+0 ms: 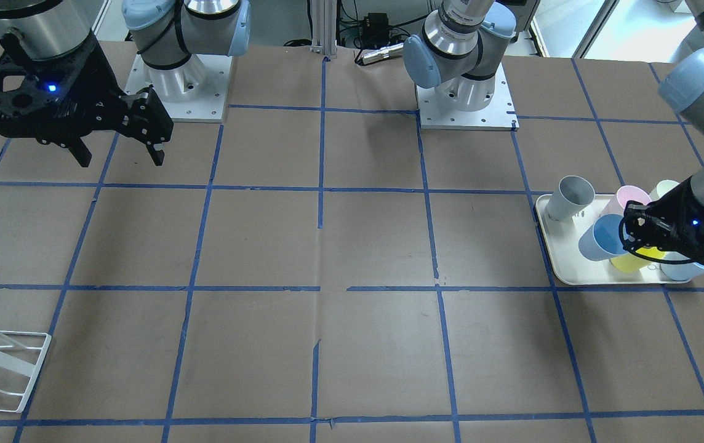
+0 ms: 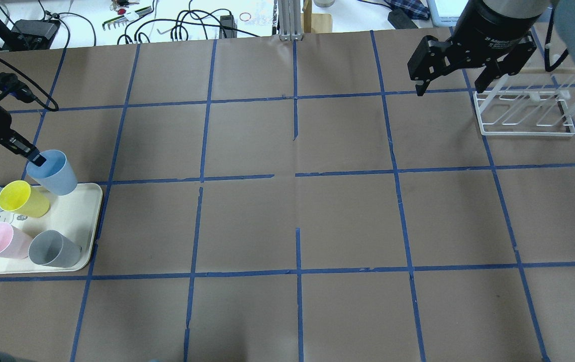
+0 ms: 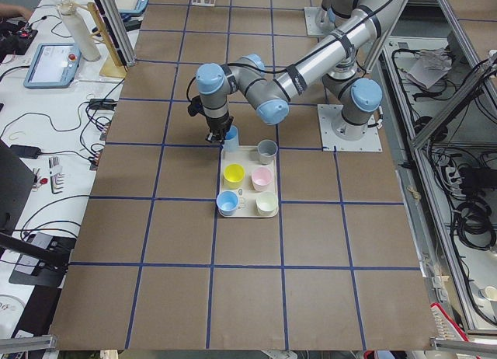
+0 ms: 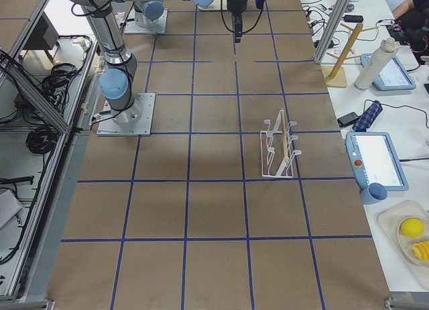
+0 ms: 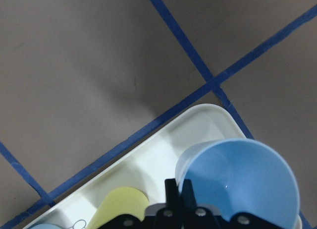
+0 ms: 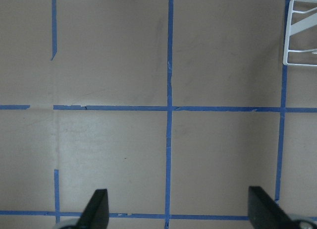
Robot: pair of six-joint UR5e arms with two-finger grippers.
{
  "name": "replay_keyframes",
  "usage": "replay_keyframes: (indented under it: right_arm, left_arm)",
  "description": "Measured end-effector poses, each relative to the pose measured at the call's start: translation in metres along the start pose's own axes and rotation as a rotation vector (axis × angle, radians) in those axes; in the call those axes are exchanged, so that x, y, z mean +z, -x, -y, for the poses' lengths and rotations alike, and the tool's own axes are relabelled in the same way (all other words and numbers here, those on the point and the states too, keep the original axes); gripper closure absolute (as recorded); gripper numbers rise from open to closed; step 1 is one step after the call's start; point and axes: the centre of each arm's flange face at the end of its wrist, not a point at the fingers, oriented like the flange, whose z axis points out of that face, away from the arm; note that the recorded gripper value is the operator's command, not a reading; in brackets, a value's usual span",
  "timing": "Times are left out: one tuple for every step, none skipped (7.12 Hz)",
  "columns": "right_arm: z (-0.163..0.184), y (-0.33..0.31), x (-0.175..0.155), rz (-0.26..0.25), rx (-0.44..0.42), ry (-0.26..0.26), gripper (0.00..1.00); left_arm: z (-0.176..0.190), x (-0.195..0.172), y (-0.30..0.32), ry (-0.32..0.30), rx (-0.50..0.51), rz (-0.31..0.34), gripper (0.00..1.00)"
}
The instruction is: Transfer IKEA cup to right arm and place on rack
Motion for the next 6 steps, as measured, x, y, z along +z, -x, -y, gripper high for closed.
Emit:
replay_keyframes:
  right_arm:
    - [0.002,-0.022,-0.005,-0.004,0.012,-0.009,0.00]
    - [0.003,-0.048,-0.010,-0.008,0.034,-0.017,0.00]
    - [0.002,-0.074,-0.014,-0.014,0.067,-0.026,0.00]
    - [0.001,-0.095,-0.019,-0.019,0.102,-0.036,0.00]
    - [-0.002,-0.118,-0.024,-0.024,0.145,-0.045,0.00]
    - [-0.004,-0.144,-0.026,-0.027,0.196,-0.050,0.00]
  left_arm:
    - [0.006,-0.017,-0.017,-0.031,-0.077,-0.052,1.00]
    - [0.021,-0.031,-0.044,-0.071,-0.138,-0.102,1.00]
    - [0.044,-0.044,-0.083,-0.118,-0.200,-0.162,1.00]
    - [0.071,-0.052,-0.131,-0.159,-0.264,-0.238,1.00]
    - [0.097,-0.057,-0.186,-0.174,-0.343,-0.321,1.00]
    - [0.117,-0.061,-0.240,-0.176,-0.438,-0.433,1.00]
